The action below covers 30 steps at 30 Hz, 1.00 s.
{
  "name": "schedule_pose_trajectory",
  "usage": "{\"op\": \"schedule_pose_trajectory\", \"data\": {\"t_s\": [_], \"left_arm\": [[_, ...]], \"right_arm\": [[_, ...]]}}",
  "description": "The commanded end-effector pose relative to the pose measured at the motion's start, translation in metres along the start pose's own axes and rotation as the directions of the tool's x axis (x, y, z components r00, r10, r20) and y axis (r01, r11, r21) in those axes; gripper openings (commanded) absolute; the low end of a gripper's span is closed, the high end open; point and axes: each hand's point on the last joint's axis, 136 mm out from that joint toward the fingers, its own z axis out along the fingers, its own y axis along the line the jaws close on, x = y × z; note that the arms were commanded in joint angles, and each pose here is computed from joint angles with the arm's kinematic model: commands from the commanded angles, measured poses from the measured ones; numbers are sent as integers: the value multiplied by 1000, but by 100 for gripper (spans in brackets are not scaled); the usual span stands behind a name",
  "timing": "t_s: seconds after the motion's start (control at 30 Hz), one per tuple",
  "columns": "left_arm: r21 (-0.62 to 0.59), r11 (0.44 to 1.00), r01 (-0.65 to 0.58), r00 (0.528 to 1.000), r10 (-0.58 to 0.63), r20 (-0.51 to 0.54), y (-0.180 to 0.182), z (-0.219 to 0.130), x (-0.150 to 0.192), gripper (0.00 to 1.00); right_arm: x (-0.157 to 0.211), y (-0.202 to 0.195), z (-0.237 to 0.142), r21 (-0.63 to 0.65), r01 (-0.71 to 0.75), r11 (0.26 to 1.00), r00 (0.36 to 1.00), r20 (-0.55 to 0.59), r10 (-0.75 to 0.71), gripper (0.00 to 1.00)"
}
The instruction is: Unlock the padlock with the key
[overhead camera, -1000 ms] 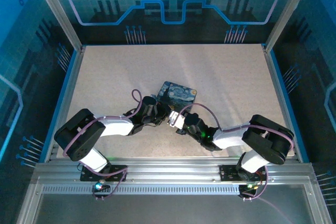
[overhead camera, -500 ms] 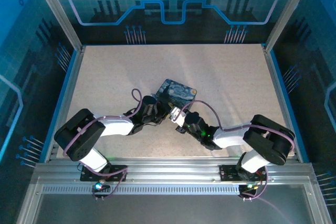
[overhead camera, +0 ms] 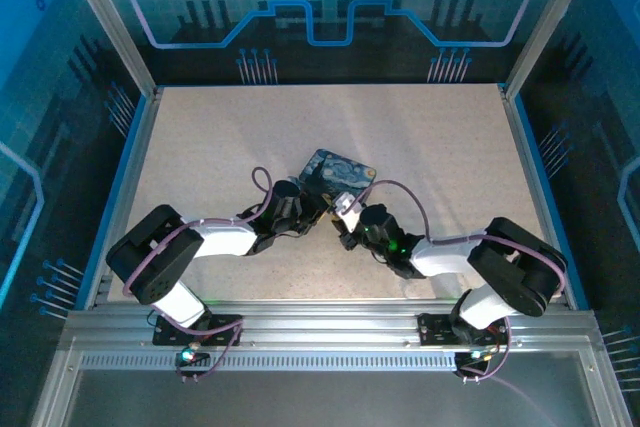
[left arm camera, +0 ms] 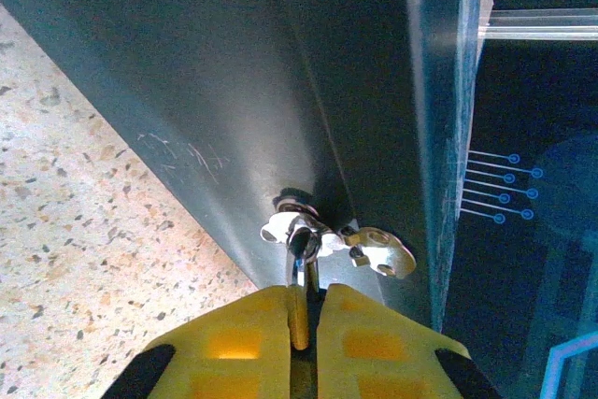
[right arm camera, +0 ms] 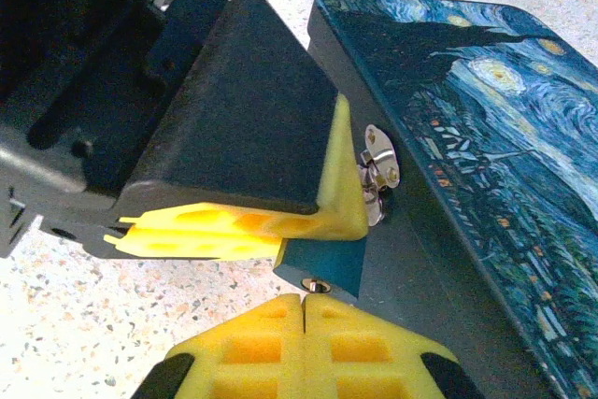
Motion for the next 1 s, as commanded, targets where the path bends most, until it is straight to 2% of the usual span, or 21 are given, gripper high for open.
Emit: {"op": "schedule_pose_trajectory", "data": {"t_s": [0.0,0.4,0.73,0.97], "left_arm": [[60,998,-18,999,21,-47,-24,0,11,0],[58,998,-30,999,32,-42,-27,-2,12,0],[47,998,-34,999,36,-29,-27,-5,11,0],[45,998,-35,999,36,-21,-26,-6,9,0]], "right_arm": [[-17,-6,0,-22,-93,995,995,39,94,0],[-10,-9,-6,-2,-33,999,999,32,33,0],[-6,-13,-20,18,31,999,998,60,-32,29],[-2,-15,-31,31,86,996,994,68,-88,41]]}}
